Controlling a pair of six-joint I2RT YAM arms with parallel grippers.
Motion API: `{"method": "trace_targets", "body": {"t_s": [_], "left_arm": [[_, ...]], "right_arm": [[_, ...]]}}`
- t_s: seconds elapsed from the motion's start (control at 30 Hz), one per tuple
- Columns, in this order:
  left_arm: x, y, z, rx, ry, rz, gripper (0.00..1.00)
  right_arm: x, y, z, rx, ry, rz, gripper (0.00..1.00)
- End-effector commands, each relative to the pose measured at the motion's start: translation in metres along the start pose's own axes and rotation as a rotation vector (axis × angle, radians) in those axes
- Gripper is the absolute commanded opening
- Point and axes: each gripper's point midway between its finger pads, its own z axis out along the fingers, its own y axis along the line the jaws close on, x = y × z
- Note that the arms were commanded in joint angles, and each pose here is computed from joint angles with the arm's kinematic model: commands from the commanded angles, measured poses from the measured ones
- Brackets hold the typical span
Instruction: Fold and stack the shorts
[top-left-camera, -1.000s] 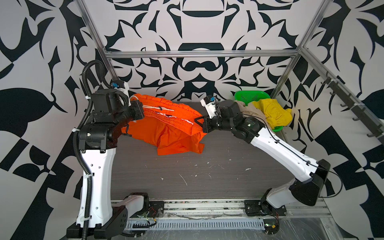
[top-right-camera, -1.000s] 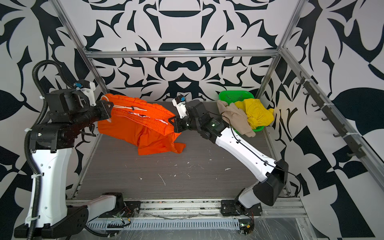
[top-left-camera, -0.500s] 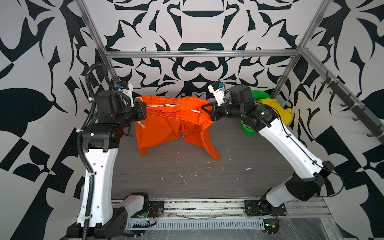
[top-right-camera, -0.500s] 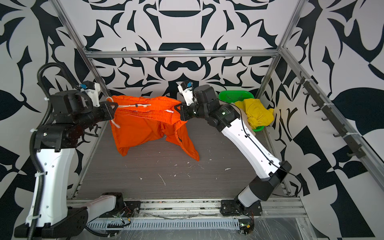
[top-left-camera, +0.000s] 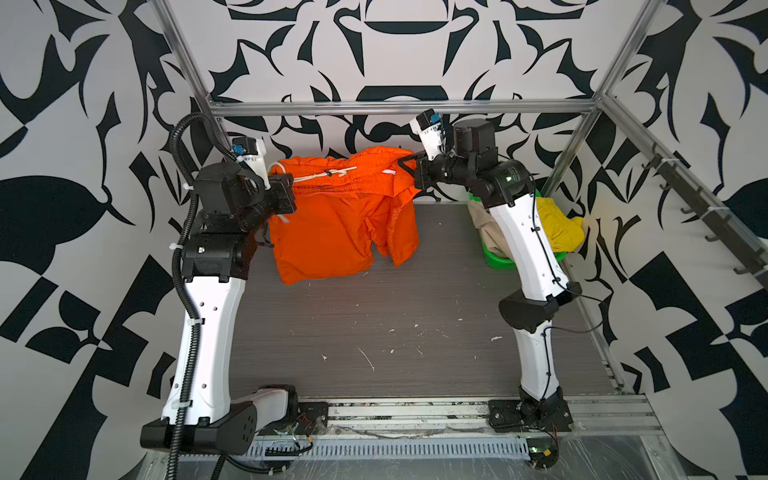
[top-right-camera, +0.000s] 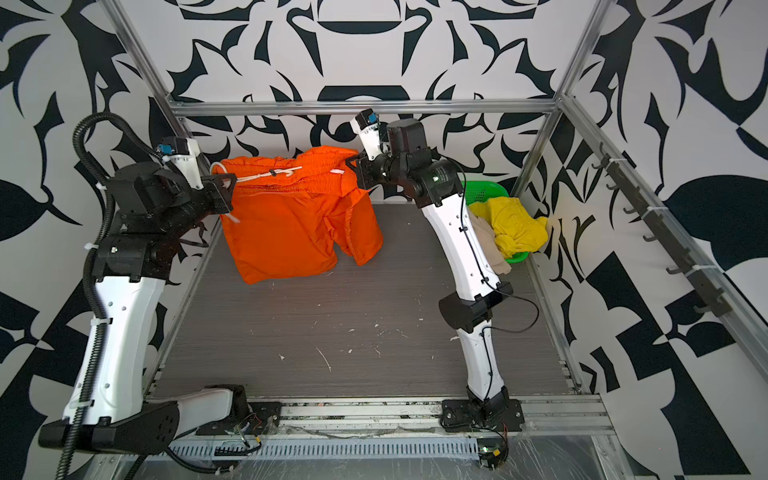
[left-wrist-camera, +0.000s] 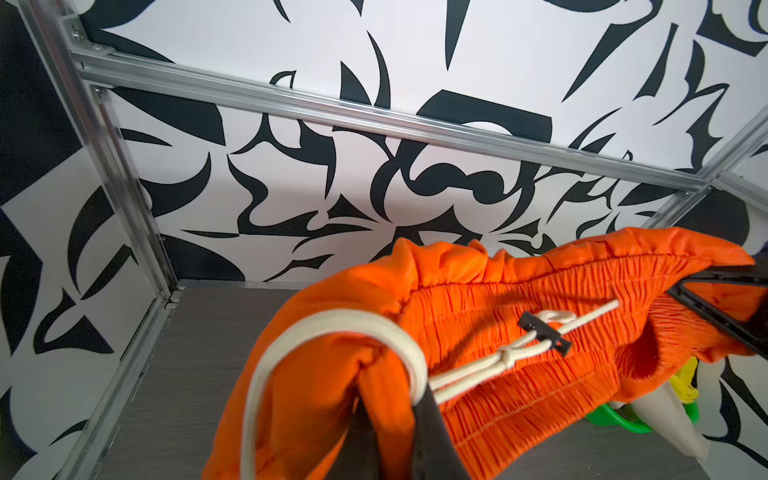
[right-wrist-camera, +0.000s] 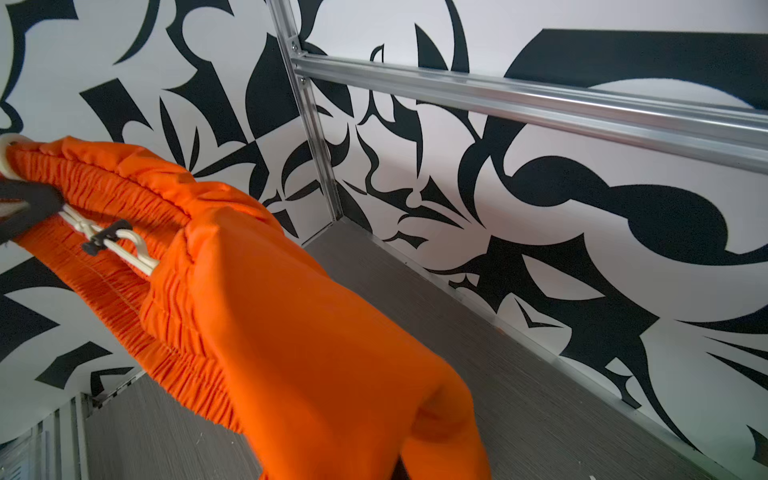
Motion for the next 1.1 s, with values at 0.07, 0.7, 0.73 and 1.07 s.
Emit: {"method": "trace_targets", "body": {"t_s": [0.07, 0.7, 0.73, 1.07], "left_arm": [[0.041, 0.013, -0.027, -0.04, -0.031, -0.058, 0.12], [0.287, 0.043, -0.111, -0.254, 0.458, -0.595, 0.68], [0.281, 0.041, -0.113, -0.253, 0.45, -0.596, 0.68], [0.293, 0.023, -0.041, -0.097, 0.539, -0.668, 0.63]], "right_arm": [[0.046, 0.008, -0.009, -0.063, 0.106, 0.02, 0.0], [0.324, 0.011, -0.067, 0.046, 0.773, 0.329, 0.69], [0.313, 0.01, -0.073, 0.072, 0.749, 0.328, 0.69], [0.332, 0.034, -0.034, 0.104, 0.669, 0.478, 0.68]]}}
